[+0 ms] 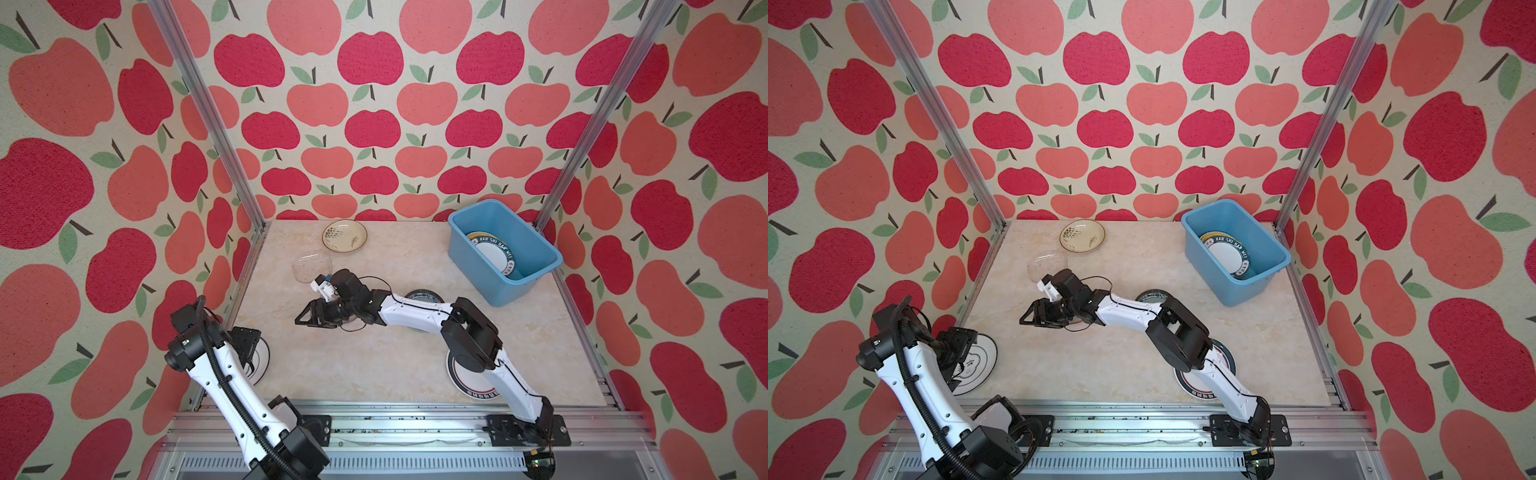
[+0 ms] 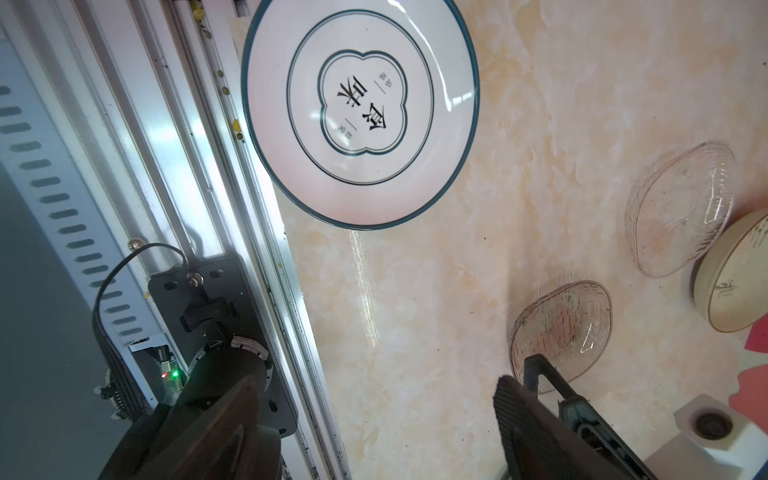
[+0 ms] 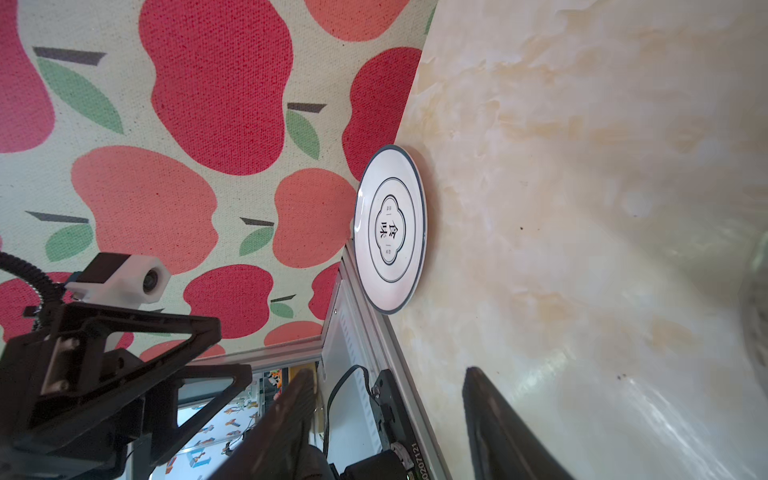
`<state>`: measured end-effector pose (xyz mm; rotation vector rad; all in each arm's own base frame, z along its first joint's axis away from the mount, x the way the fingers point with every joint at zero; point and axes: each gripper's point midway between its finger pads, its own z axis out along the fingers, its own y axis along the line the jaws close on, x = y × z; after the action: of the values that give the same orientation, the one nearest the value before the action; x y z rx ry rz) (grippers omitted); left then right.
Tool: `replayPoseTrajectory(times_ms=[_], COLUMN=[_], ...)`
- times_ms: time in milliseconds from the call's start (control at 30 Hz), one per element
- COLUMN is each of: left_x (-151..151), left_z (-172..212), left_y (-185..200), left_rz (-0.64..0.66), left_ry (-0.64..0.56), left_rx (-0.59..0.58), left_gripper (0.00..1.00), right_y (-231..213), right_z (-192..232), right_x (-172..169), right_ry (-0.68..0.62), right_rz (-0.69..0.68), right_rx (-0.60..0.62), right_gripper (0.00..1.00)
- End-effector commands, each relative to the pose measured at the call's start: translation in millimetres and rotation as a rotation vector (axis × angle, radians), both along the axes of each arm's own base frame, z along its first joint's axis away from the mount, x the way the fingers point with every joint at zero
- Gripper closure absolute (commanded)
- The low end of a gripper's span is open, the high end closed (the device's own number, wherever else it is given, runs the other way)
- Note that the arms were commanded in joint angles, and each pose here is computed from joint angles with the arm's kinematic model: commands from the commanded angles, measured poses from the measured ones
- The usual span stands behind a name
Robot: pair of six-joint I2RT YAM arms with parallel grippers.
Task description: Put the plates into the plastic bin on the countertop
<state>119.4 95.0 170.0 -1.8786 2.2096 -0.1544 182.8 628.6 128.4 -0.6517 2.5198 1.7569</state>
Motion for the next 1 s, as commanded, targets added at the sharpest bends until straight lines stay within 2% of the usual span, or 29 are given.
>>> replayPoseTrajectory(times_ms=[0,200,300,533,700,833,867,967], left_x=[-9.9,-28.3,-34.7,-39.5,-35.6,-36.1,-36.5,-36.2], left_z=[-15.3,-32.4,-43.9,-29.7,-36.4,-33.5,-32.4,-30.7], left_y=[2.0,19.1,19.5,31.9,42.5,51.5,52.9,55.9], left_rz=[0.097,0.201,0.279,0.461,0.406,0.348,0.339,0.319], left_ry=[0.012,0.077,0.087,0.055,0.104,0.123,0.126,0.135], left_rx=[-0.04,-0.002,-0.039,0.03,0.014,0.054,0.061,0.068], left_gripper=[0.08,0.08,0.09,0.1,0.09,0.08,0.08,0.08], right_y=[20.0,33.3,32.2,39.3,49.5,56.9,62.4,68.7], right_z=[-1.1,-17.3,-29.3,-46.8,-59.5,-65.8,-68.1,-77.1], right_x=[-0.7,-17.8,-23.2,-31.1,-30.1,-20.8,-38.0,-40.7], right_ry=[0.053,0.077,0.09,0.043,0.001,-0.032,-0.038,-0.035], right_rz=[-0.003,0.053,0.075,0.113,0.113,0.082,0.103,0.084], right_rx=[0.049,0.042,0.022,-0.023,-0.054,-0.067,-0.072,-0.079], right_gripper=[0.39,0.39,0.38,0.37,0.37,0.37,0.37,0.37])
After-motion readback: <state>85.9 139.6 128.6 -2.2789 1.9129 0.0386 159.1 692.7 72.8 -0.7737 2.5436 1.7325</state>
